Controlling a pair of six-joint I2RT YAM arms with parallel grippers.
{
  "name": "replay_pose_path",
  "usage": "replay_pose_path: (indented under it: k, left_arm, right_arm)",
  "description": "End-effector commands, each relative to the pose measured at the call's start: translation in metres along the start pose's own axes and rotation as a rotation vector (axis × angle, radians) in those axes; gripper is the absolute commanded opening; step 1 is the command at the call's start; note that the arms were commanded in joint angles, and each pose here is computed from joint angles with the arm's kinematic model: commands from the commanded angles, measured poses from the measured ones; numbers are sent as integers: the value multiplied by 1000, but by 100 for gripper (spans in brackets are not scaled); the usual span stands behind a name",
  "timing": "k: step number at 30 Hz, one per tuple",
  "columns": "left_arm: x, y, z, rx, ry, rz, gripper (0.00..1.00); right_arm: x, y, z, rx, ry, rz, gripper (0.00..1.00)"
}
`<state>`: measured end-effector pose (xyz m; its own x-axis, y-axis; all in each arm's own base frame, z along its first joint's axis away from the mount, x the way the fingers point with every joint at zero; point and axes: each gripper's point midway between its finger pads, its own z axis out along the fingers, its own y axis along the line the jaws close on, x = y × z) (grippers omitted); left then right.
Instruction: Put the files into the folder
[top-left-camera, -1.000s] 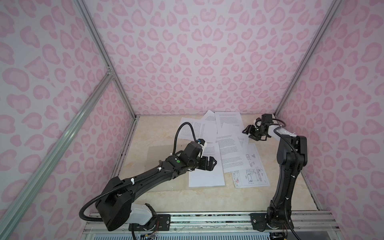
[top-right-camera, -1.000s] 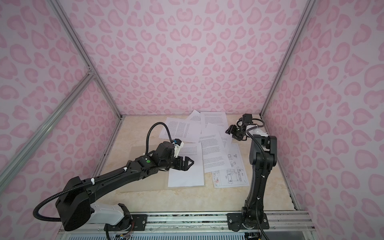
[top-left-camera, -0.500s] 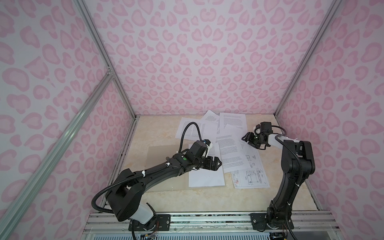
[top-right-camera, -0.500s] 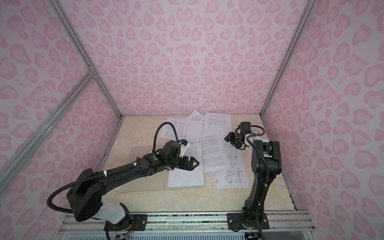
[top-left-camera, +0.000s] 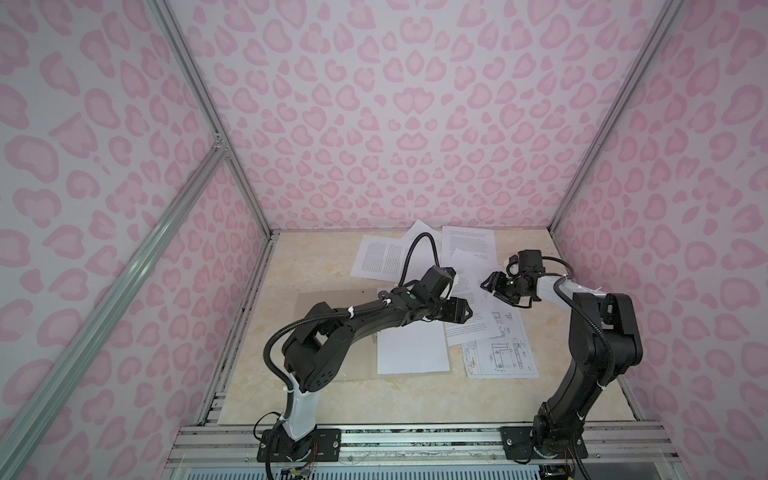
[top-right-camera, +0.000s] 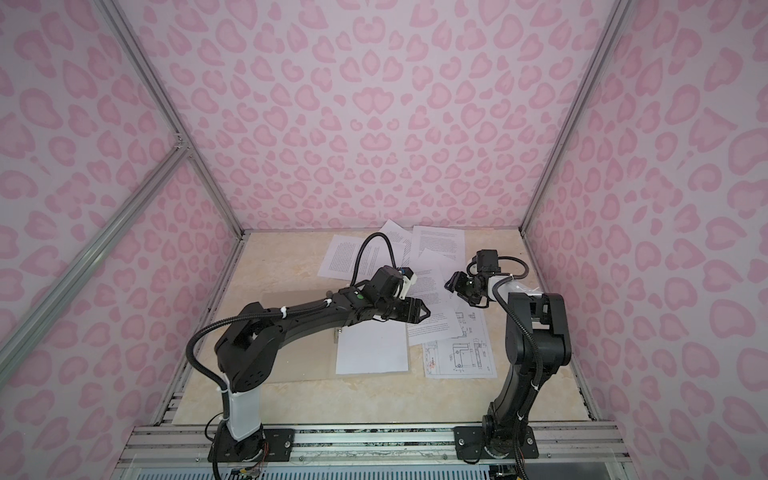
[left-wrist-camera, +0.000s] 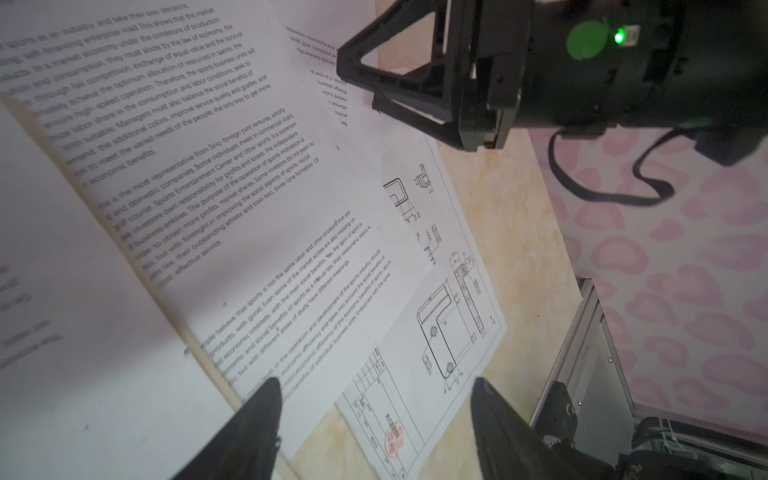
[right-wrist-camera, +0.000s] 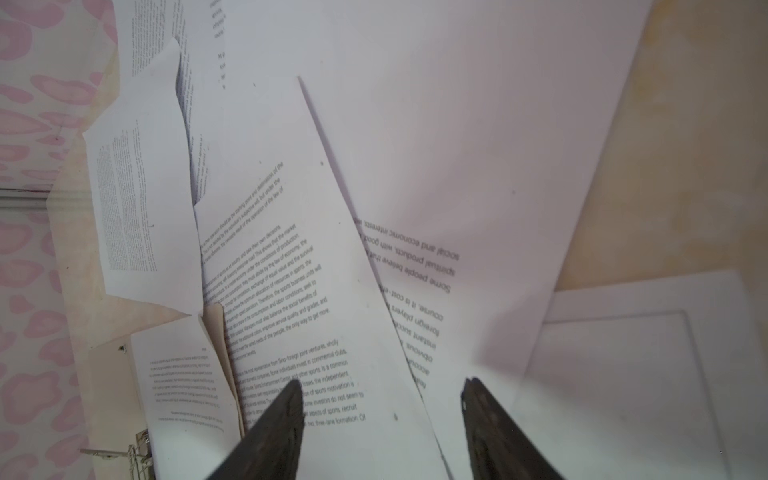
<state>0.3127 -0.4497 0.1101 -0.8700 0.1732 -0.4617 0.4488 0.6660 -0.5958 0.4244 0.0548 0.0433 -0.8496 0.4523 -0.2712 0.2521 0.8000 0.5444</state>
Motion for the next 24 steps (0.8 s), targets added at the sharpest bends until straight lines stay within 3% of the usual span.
replay_pose_path:
  k: [1, 8, 17, 24]
  left_arm:
    - [-11, -4, 25, 29, 6, -31, 60]
    - [3, 24, 69, -23, 78, -73, 51]
    - [31, 57, 79, -105, 146, -102, 50]
    - [46, 71, 84, -130, 180, -112, 49]
  right_arm:
    - [16, -1, 5, -24, 45, 9, 62]
    - [16, 10, 13, -79, 62, 1, 62]
    - [45, 3, 25, -97, 137, 60, 62]
    - [59, 19, 8, -189, 150, 109, 67]
